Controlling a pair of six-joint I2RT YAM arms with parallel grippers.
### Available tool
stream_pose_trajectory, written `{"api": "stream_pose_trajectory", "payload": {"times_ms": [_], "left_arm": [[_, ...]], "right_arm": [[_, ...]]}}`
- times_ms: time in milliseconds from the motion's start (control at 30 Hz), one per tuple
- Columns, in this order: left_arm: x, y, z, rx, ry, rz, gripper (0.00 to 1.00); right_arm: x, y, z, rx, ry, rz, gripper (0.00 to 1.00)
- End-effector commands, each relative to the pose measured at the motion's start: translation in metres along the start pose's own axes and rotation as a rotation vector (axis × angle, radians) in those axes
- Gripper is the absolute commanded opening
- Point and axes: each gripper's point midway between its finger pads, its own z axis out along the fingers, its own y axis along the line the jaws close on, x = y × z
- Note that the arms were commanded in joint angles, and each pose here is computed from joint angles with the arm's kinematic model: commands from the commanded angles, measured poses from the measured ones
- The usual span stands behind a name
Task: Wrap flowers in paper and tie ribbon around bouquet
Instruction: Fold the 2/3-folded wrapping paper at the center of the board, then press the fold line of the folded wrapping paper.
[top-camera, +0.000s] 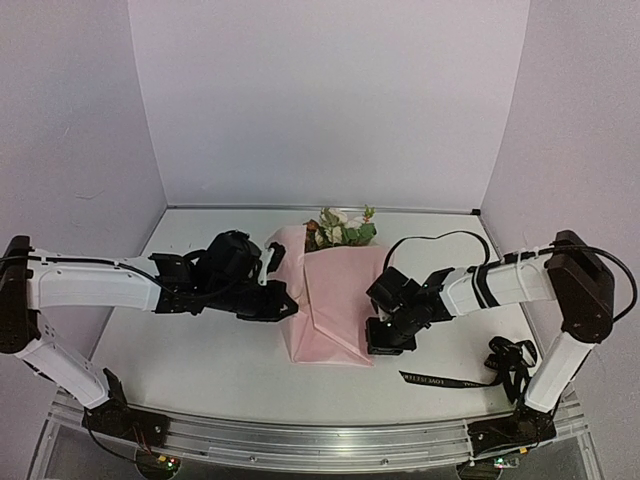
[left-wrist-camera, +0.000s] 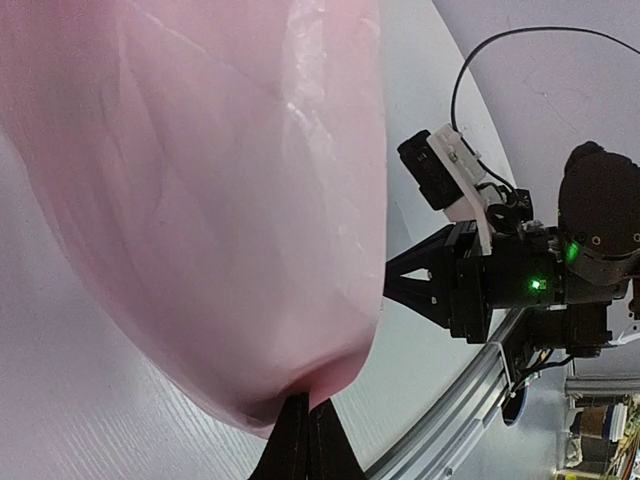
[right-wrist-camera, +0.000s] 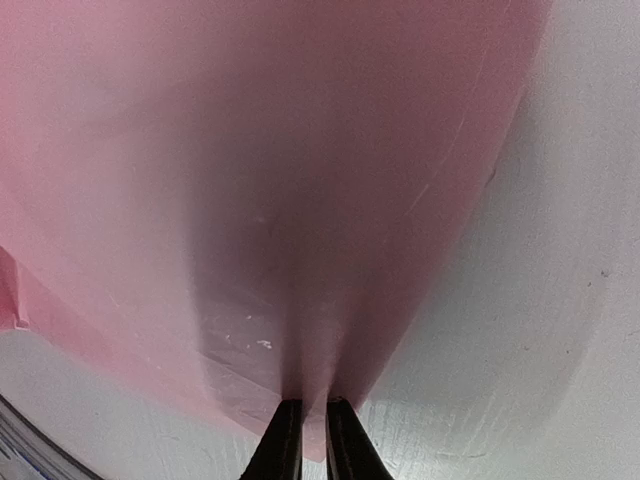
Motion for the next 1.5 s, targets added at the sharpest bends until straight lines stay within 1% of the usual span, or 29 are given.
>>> {"api": "stream_pose_trajectory", "payload": {"times_ms": [0,267,467,600,800,900,967,1133,1300,1467], "left_arm": [[-0.018,-0.037,0.006,0.129,-0.013,0.062,0.00],[-0.017,-0.058,0.035,0.191,0.060,0.105,0.00],[-0.010,-0.065,0.058,0.214,0.134,0.126,0.00],[-0.003,-0.063,0.074,0.208,0.181,0.129,0.00],[0.003,-0.057,0.092,0.185,0.227,0.128,0.00],[0.006,-0.055,0.098,0.179,0.243,0.129,0.00],[0.006,-0.055,0.101,0.176,0.253,0.130,0.00],[0.007,-0.054,0.107,0.170,0.269,0.137,0.00],[0.010,-0.053,0.112,0.164,0.286,0.134,0.00],[0.010,-0.054,0.116,0.166,0.294,0.133,0.00]], "right_arm": [[-0.012,0.011,0.007,-0.042,-0.041,0.043,0.08],[-0.018,0.013,0.007,-0.094,-0.104,0.075,0.09],[-0.018,0.010,0.009,-0.126,-0.110,0.105,0.10],[-0.019,0.006,0.007,-0.155,-0.138,0.137,0.10],[-0.023,0.003,-0.016,-0.195,-0.202,0.130,0.12],[-0.026,0.003,-0.029,-0.229,-0.225,0.119,0.16],[-0.033,0.010,-0.041,-0.282,-0.260,0.101,0.20],[-0.049,0.014,-0.068,-0.356,-0.325,0.085,0.34],[-0.075,0.021,-0.085,-0.428,-0.355,0.128,0.51],[-0.090,0.029,-0.092,-0.465,-0.380,0.154,0.58]]}}
